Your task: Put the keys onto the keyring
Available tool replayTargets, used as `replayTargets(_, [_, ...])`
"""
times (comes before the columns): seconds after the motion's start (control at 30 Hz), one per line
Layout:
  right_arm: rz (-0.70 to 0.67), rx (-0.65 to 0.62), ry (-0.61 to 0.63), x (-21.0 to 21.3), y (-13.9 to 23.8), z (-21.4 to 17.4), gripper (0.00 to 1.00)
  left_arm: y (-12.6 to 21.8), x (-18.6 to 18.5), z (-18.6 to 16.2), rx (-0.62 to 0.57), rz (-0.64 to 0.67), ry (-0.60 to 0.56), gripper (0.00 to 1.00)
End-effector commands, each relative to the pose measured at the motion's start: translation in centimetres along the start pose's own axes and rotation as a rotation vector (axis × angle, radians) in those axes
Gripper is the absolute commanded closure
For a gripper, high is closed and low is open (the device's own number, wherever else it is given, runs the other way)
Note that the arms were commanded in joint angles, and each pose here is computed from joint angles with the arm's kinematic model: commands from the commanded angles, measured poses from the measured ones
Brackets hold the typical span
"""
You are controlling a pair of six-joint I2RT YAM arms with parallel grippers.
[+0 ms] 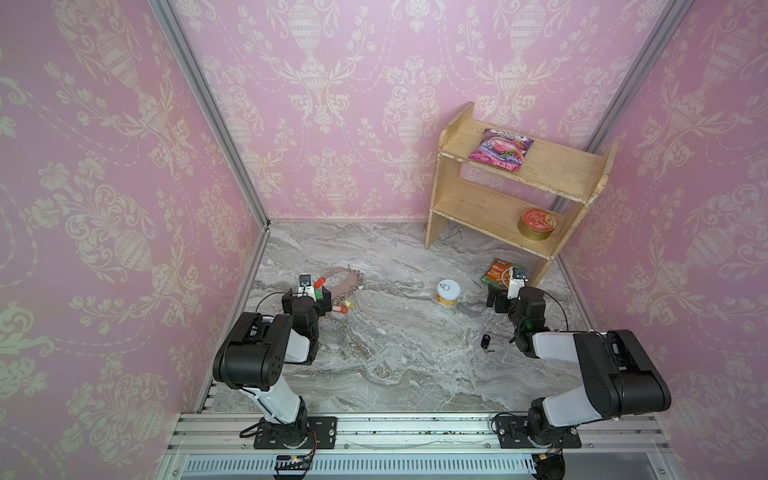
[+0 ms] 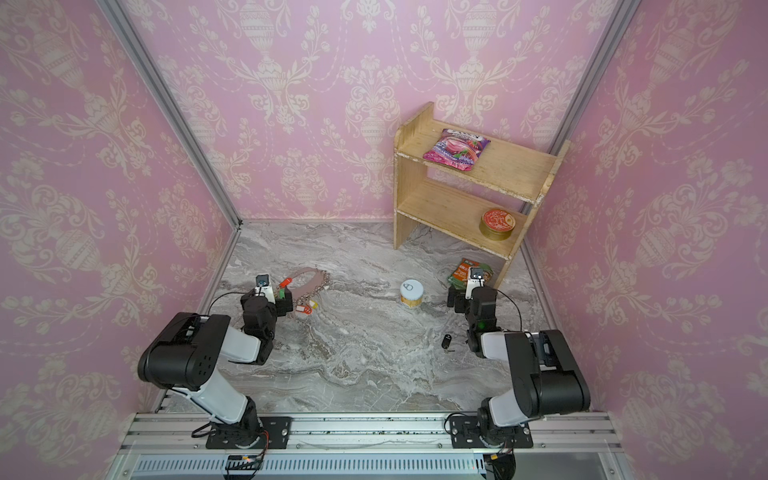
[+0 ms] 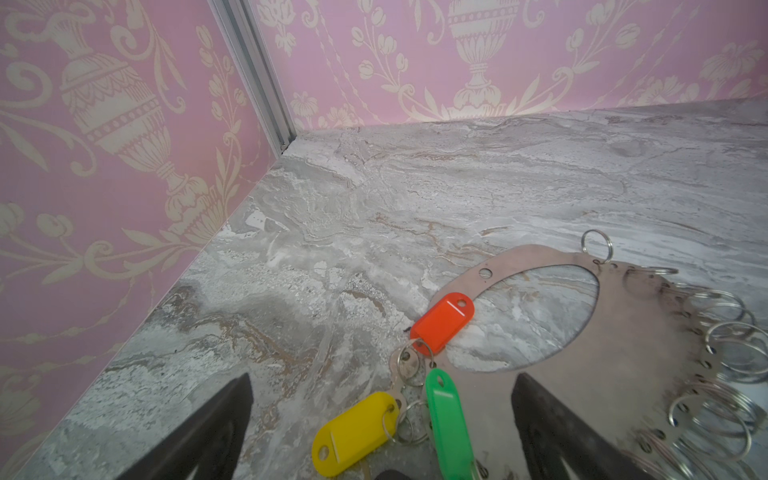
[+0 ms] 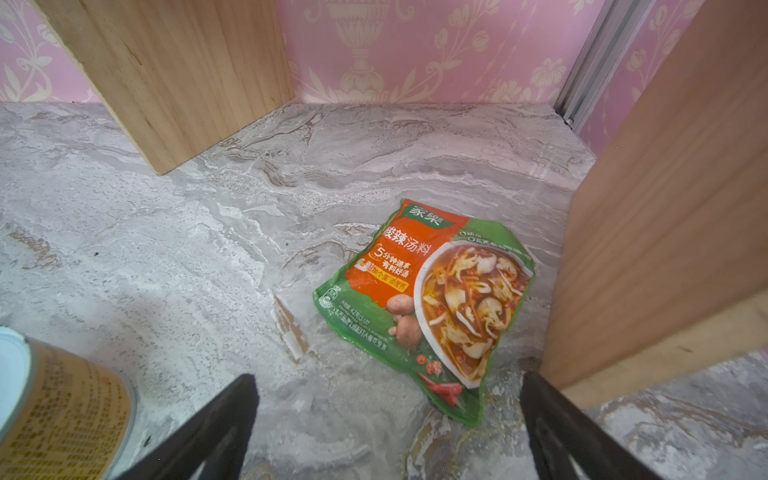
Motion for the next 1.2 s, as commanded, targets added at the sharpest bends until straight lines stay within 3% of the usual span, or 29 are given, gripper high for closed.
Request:
replayTargets(0.0, [-0.015,-0.006,-0.023,-0.1,-0.3,0.4,0.00,-0.2,0.5,0.5,0.000,0.031,0.025,0.01])
replayTargets(0.2, [-0.010,-0.013,-0.020,0.1,-0.2,0.6,0.00,-0.1,0.6,0.6,-0.010,0.032,0.024,0.01])
replayTargets(0.37, [-0.098,0.118,-0.045,0.7,0.9,3.7,0.00,1.4,0.7,2.5,-0.041,0.061,-0.022,0.01])
replayTargets(0.47, [-0.087,0.154,-0.051,2.0,2.6,4.2,0.00,1.0,-0.5,4.8,0.084,-0.042,-0.085,0.01])
replayTargets(0.73, [0.015,0.298,-0.074,5.0,6.5,4.7,0.00,-0.5,-3.1,9.0,0.220,-0.282,0.027,0.01])
replayTargets(0.93, [0.078,0.372,-0.063,6.8,8.4,5.1,0.00,-2.2,-8.0,9.2,0.373,-0.494,0.055,0.01])
replayTargets(1.17, [0.122,0.392,-0.052,8.2,9.5,5.7,0.00,-4.4,-10.6,8.1,0.534,-0.538,0.061,0.01])
Point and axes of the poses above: each gripper's point midway between its finger pads, its own y axis back along the fingers, its own x axis along the line the jaws close on, z = x × y, the point moved 5 cm from there along y, back along the fingers, and after that the axes turned 14 degrees about -y, right-handed, at the moved point
